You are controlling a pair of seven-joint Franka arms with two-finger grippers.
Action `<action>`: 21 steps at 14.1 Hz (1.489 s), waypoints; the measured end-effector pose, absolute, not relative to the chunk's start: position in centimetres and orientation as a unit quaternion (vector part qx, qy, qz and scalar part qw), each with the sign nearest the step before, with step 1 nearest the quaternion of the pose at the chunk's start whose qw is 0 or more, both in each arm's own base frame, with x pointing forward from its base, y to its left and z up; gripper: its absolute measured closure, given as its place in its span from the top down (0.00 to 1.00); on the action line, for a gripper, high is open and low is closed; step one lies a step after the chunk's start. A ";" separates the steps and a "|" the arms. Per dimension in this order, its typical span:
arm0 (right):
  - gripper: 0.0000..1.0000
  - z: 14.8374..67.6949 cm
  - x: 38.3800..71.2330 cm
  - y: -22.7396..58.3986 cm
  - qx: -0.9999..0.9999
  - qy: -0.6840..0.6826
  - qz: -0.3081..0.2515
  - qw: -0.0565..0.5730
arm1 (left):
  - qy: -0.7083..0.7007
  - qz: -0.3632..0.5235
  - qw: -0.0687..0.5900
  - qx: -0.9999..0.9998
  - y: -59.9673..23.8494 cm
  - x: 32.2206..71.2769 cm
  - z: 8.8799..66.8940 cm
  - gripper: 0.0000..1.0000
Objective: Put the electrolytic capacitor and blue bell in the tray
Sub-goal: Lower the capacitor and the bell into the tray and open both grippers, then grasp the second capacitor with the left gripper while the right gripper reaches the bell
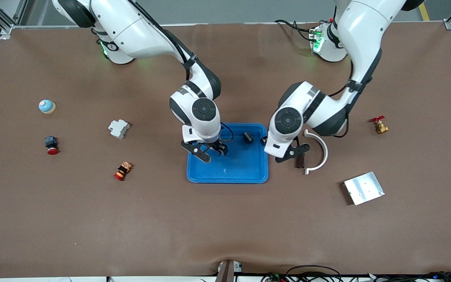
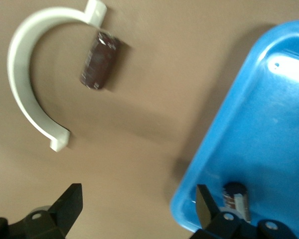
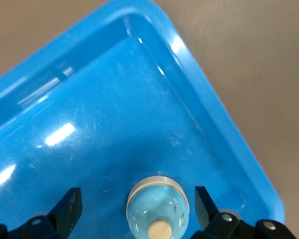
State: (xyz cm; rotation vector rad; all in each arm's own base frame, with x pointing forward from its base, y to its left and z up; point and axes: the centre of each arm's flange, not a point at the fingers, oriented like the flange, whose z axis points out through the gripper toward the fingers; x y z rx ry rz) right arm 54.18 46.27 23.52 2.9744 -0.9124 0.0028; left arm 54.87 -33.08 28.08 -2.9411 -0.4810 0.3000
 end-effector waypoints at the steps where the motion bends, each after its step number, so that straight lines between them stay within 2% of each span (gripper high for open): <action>1: 1.00 24.3 54.7 46.0 0.957 -0.288 0.001 0.019 | -0.144 0.096 0.071 -0.982 -32.0 55.3 28.6 1.00; 6: 1.00 29.6 57.9 41.0 0.968 -0.248 -0.008 0.043 | -0.052 0.086 0.052 -0.994 -25.7 58.0 29.0 1.00; 12: 1.00 40.0 61.1 29.1 0.981 -0.179 -0.029 0.076 | 0.000 0.066 0.032 -0.997 -23.1 58.7 24.3 1.00; 16: 1.00 46.2 60.7 22.6 0.987 -0.136 -0.030 0.076 | 0.014 0.059 0.024 -0.998 -23.5 58.8 20.9 1.00; 21: 1.00 47.9 59.6 15.8 0.994 -0.077 -0.022 0.070 | 0.013 0.056 0.012 -0.998 -23.8 58.8 19.2 1.00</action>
